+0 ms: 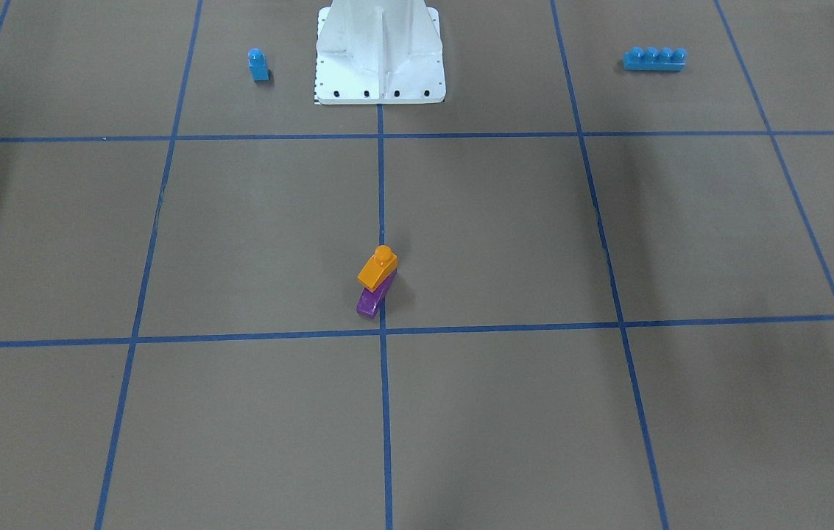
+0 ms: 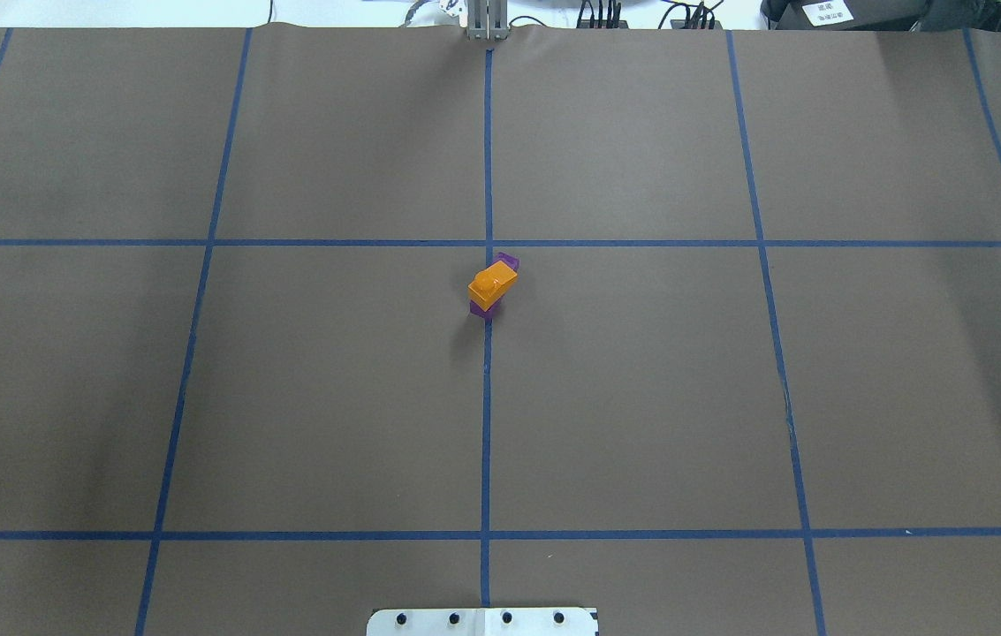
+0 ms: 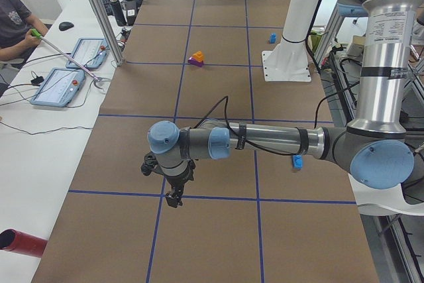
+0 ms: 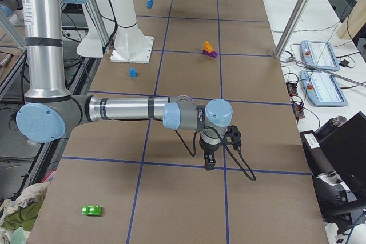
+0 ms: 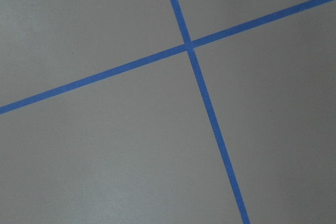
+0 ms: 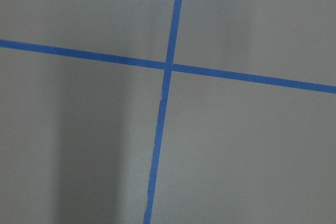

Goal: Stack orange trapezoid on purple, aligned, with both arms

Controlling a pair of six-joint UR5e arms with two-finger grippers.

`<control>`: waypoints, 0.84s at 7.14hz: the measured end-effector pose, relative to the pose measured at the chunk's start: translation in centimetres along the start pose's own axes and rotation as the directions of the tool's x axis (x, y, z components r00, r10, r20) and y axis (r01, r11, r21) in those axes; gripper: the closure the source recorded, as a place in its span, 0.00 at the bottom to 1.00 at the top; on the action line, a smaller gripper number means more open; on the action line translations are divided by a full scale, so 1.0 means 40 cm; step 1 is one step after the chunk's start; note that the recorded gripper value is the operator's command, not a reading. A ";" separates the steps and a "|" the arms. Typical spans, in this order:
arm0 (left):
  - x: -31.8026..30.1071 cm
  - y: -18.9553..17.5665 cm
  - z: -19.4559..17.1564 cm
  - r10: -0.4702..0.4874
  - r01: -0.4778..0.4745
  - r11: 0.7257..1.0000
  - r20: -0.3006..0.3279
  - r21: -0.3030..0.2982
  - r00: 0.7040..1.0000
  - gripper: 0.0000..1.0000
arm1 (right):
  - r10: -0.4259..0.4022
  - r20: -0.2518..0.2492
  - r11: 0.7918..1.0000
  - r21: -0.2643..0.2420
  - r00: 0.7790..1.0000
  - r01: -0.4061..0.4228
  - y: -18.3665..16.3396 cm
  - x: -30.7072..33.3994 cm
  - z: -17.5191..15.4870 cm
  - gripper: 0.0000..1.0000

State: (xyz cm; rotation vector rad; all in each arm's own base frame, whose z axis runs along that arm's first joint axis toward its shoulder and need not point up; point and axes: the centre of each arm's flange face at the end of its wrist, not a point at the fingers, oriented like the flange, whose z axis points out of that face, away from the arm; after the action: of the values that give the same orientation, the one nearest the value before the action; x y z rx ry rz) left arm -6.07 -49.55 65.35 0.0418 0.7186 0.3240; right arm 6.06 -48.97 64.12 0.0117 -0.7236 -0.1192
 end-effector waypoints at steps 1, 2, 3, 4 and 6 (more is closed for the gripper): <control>0.000 -0.004 -0.002 0.000 0.000 1.000 0.001 0.002 1.000 0.00 | 0.008 0.005 1.000 -0.003 1.000 -0.008 0.003 0.003 0.005 0.00; 0.002 -0.010 -0.008 0.003 -0.003 1.000 0.003 0.006 1.000 0.00 | 0.014 0.013 1.000 -0.006 1.000 -0.014 0.005 0.005 0.010 0.00; 0.005 -0.015 -0.013 0.006 -0.006 1.000 0.004 0.010 1.000 0.00 | 0.023 0.024 1.000 -0.005 0.999 -0.023 0.005 0.003 0.011 0.00; 0.007 -0.017 -0.016 0.008 -0.008 1.000 0.005 0.012 1.000 0.00 | 0.036 0.037 0.999 -0.003 0.999 -0.036 0.004 -0.002 0.008 0.00; 0.009 -0.021 -0.020 0.011 -0.011 1.000 0.005 0.015 1.000 0.00 | 0.044 0.051 0.999 0.001 0.998 -0.044 0.002 -0.009 0.005 0.00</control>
State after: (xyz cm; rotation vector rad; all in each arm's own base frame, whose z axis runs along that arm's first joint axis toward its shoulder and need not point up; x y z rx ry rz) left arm -6.09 -50.29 64.39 0.0605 0.7157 0.3290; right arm 5.69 -48.85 64.03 -0.0055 -0.7743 -0.0767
